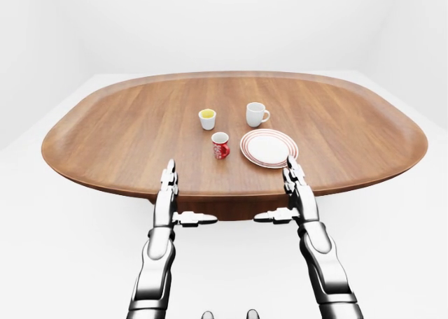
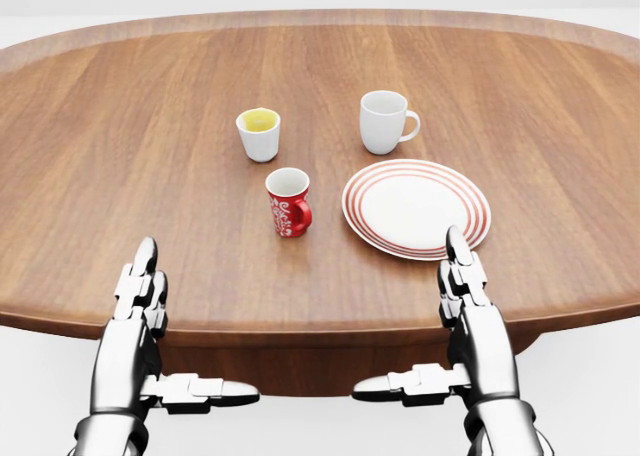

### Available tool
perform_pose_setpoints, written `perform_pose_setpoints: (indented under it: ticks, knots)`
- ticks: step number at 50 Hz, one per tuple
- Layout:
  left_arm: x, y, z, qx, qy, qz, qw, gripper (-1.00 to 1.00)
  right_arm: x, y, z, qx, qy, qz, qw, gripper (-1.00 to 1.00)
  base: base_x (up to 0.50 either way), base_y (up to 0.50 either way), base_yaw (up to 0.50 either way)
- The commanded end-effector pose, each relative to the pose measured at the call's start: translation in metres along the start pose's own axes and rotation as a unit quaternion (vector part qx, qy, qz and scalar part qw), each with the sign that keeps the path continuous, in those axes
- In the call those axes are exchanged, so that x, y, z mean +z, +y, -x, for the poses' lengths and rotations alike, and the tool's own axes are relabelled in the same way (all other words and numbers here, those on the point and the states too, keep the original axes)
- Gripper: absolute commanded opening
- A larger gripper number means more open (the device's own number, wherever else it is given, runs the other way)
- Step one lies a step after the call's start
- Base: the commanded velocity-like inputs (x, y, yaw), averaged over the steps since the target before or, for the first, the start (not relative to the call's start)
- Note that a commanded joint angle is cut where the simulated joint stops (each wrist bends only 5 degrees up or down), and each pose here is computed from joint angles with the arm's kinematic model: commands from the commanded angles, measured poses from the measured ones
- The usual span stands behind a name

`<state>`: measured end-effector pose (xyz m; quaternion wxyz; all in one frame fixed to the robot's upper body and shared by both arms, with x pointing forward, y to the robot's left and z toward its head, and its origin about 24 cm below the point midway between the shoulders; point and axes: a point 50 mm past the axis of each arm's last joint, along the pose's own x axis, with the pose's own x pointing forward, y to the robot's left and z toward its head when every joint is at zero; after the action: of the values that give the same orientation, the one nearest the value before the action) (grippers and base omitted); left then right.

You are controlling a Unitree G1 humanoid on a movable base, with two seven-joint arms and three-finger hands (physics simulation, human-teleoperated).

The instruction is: Pick up the red mug and put it on the plate

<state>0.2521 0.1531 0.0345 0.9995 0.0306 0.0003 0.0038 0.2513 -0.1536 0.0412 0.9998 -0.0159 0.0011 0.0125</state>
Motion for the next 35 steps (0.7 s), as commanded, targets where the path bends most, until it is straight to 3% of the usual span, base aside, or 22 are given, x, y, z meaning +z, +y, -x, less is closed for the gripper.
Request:
perform_pose_setpoints:
  ticks: [1,3,6,14,16,17,18,35]
  knots:
    - [0.009,-0.001,-0.009,0.0,-0.001,0.003,1.0,1.0,0.006,-0.003,-0.005,-0.001,0.003,-0.008,1.0,1.0,0.0,0.0,0.0]
    - [0.013,-0.001,-0.014,0.001,0.0,0.007,1.0,1.0,0.01,-0.002,-0.008,0.006,0.005,-0.008,1.0,1.0,0.0,0.0,0.0]
    - [0.02,0.001,-0.026,0.005,0.002,0.002,1.0,1.0,0.032,-0.003,-0.017,0.012,-0.039,-0.003,0.999,1.0,0.0,0.0,0.0]
    - [0.084,0.022,-0.051,0.031,-0.111,-0.009,0.993,1.0,0.063,-0.006,-0.033,0.018,-0.094,0.043,0.994,1.0,0.0,0.0,0.0]
    - [0.092,0.025,-0.057,0.033,-0.122,-0.014,0.992,1.0,0.067,-0.005,-0.036,0.021,-0.099,0.066,0.993,1.0,0.0,0.0,0.0]
    - [0.129,0.043,-0.077,0.045,-0.168,-0.03,0.984,1.0,0.159,-0.022,-0.039,0.026,-0.271,0.075,0.959,1.0,0.0,0.0,0.0]
    - [0.131,0.044,-0.079,0.045,-0.169,-0.031,0.984,1.0,0.167,-0.023,-0.039,0.026,-0.285,0.076,0.955,1.0,0.0,0.0,0.0]
    - [0.134,0.043,-0.078,0.043,-0.176,-0.033,0.983,1.0,0.168,-0.021,-0.039,0.03,-0.286,0.078,0.954,1.0,0.0,0.0,0.0]
